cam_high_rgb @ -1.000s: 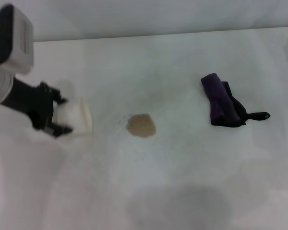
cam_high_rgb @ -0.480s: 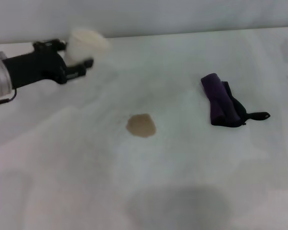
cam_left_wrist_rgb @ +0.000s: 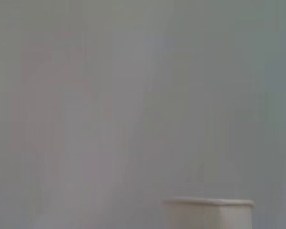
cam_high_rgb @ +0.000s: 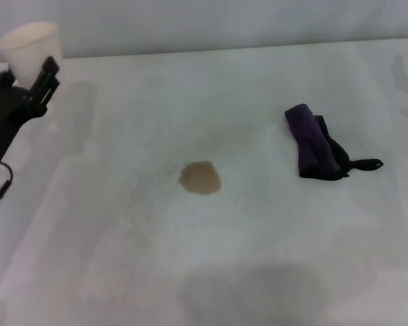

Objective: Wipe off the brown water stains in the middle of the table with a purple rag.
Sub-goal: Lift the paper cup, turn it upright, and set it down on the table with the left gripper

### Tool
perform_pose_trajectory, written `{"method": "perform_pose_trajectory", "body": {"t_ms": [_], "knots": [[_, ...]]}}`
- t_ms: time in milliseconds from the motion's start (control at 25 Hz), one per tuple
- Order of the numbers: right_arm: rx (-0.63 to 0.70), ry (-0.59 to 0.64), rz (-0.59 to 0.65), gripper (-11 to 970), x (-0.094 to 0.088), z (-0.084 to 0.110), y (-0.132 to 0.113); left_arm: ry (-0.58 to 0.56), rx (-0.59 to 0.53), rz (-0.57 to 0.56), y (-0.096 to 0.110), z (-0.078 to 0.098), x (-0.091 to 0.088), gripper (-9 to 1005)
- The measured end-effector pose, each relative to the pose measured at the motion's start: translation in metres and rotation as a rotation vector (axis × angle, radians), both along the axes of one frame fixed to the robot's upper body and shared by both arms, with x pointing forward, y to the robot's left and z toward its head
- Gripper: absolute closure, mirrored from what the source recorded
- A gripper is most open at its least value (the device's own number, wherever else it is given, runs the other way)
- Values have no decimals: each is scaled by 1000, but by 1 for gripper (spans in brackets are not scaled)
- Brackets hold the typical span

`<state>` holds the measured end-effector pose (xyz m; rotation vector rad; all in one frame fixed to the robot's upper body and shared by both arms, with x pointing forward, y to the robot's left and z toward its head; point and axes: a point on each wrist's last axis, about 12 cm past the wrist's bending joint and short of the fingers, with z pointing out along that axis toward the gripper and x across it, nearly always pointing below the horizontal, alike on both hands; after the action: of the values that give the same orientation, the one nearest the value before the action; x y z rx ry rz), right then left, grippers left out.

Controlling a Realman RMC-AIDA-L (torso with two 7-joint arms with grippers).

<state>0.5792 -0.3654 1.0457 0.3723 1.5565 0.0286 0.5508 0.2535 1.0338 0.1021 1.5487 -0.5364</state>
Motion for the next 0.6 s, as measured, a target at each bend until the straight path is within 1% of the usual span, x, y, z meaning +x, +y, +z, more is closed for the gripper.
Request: {"method": "perform_pose_trajectory", "body": {"t_ms": [40, 120, 320, 440, 600], "knots": [[0, -1, 0, 163, 0, 0, 0, 36, -40, 44, -3, -4, -1, 353], [-1, -3, 1, 163, 1, 1, 0, 100, -76, 88, -7, -11, -1, 353], [-1, -8, 6, 163, 3, 2, 1, 225, -67, 100, -20, -24, 2, 354], [-5, -8, 14, 163, 3, 3, 2, 251, -36, 87, -28, -27, 1, 353], [-8, -12, 18, 163, 3, 3, 3, 255, 2, 76, -34, -31, -5, 356]]}}
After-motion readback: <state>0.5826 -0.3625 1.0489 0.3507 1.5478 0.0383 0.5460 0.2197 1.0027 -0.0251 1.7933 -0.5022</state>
